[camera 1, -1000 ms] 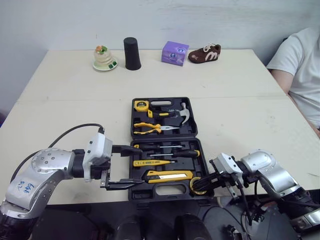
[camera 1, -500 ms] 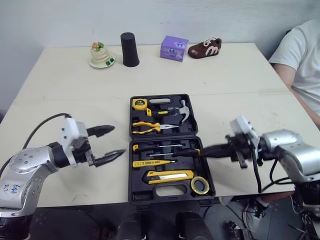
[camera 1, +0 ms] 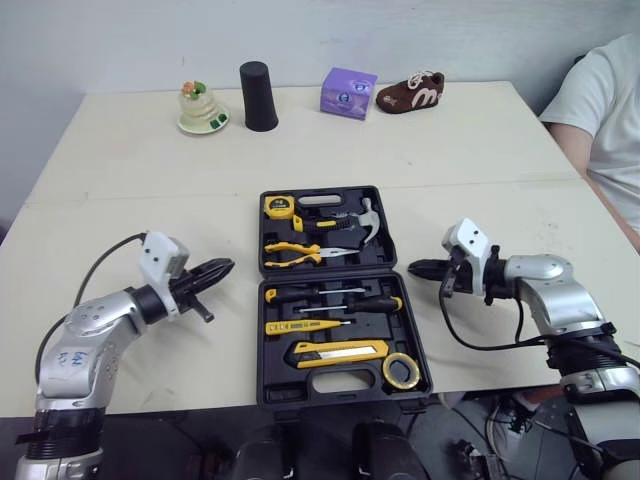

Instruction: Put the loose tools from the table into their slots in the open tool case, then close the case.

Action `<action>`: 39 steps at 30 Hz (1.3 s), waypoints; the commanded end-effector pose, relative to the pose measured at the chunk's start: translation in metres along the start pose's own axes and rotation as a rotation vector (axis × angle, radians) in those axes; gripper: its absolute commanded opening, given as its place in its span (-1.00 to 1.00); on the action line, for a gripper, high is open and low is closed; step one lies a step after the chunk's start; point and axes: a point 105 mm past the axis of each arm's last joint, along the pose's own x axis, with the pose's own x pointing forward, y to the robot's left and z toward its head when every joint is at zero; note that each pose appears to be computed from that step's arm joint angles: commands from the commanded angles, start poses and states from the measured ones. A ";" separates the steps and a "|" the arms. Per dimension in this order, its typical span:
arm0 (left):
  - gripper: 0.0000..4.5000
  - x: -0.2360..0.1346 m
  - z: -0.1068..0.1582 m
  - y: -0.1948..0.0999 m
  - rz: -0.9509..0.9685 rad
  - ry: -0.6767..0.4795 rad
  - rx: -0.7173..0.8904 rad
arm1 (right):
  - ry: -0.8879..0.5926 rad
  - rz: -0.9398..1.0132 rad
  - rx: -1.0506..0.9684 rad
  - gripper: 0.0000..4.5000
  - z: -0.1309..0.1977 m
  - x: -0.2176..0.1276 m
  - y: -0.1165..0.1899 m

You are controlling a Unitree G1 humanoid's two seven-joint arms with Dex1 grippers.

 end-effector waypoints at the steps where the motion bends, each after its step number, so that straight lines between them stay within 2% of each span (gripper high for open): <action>1: -0.98 0.020 -0.016 -0.005 0.008 0.070 -0.043 | -0.032 0.028 -0.004 -1.00 0.009 0.008 0.009; 4: -0.98 0.028 -0.027 -0.008 -0.002 0.126 -0.049 | -0.024 0.070 -0.011 -1.00 0.010 0.010 0.016; 7: -0.98 0.033 -0.029 -0.011 -0.015 0.133 -0.060 | -0.023 0.098 -0.021 -1.00 0.013 0.011 0.021; 10: -0.98 0.043 -0.030 -0.023 -0.102 0.153 -0.101 | -0.033 0.143 -0.020 -1.00 0.019 0.011 0.032; 14: -0.98 0.048 -0.023 -0.025 -0.128 0.130 -0.076 | -0.028 0.137 -0.030 -1.00 0.022 0.011 0.033; 19: -0.98 0.057 -0.006 -0.041 -0.213 0.094 -0.078 | -0.060 0.120 -0.051 -1.00 0.031 0.015 0.032; 23: -0.98 0.058 -0.004 -0.047 -0.235 0.117 -0.069 | -0.048 0.057 -0.074 -1.00 0.032 0.021 0.023; 27: -0.98 0.057 -0.004 -0.038 -0.166 0.147 -0.064 | -0.054 0.054 -0.080 -1.00 0.035 0.028 0.023; 29: -0.98 0.055 -0.010 -0.031 -0.113 0.199 -0.067 | -0.063 0.057 -0.087 -1.00 0.038 0.031 0.023; 39: -0.98 0.053 -0.011 -0.015 -0.024 0.184 -0.047 | -0.054 0.030 -0.098 -1.00 0.038 0.034 0.017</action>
